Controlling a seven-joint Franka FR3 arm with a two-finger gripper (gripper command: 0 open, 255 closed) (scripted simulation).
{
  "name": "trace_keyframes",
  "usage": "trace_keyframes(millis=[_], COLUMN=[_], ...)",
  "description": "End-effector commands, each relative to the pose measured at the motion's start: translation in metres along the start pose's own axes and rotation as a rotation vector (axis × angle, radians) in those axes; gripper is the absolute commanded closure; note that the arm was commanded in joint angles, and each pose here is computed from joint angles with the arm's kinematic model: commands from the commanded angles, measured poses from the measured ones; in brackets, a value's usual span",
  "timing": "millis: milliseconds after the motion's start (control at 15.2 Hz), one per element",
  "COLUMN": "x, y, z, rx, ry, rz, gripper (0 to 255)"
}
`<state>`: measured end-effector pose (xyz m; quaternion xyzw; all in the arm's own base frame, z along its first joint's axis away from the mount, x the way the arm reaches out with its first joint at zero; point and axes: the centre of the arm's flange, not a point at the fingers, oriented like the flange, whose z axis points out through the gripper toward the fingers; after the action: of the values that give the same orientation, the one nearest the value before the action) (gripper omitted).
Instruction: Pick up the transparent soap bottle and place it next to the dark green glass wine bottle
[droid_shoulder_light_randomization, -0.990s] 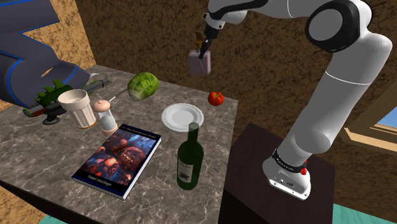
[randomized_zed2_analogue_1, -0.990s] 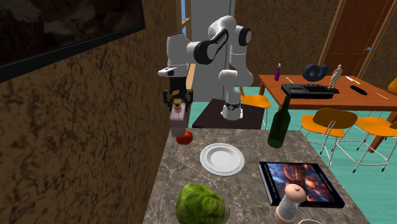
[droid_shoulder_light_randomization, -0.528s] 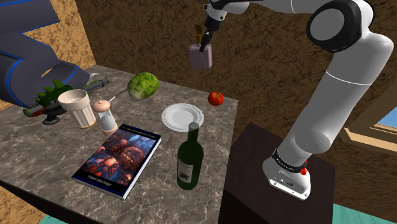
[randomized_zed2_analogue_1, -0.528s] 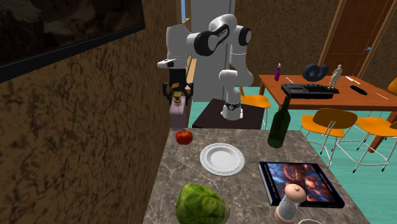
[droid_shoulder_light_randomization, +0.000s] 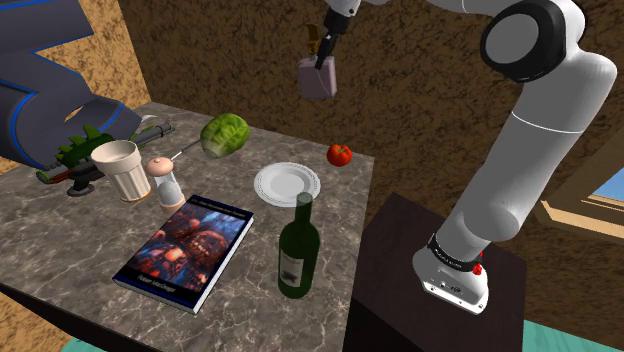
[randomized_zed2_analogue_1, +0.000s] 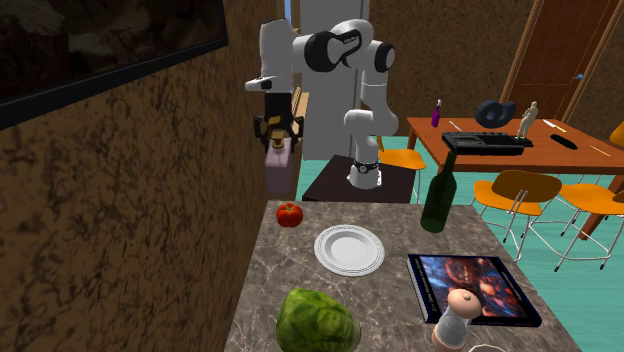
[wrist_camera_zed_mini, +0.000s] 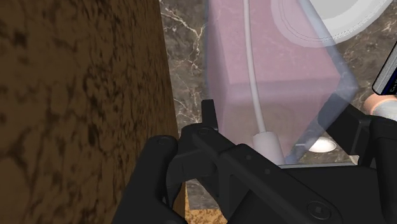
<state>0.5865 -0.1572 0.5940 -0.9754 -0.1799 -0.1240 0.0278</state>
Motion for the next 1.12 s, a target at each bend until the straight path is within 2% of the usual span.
trace_keyframes(millis=[0,1056], x=[0.003,0.025], y=[0.0,-0.001], z=[-0.011,-0.093], rx=[0.0,0.0], ry=[0.0,0.0], rz=[0.0,0.0], gripper=[255,255])
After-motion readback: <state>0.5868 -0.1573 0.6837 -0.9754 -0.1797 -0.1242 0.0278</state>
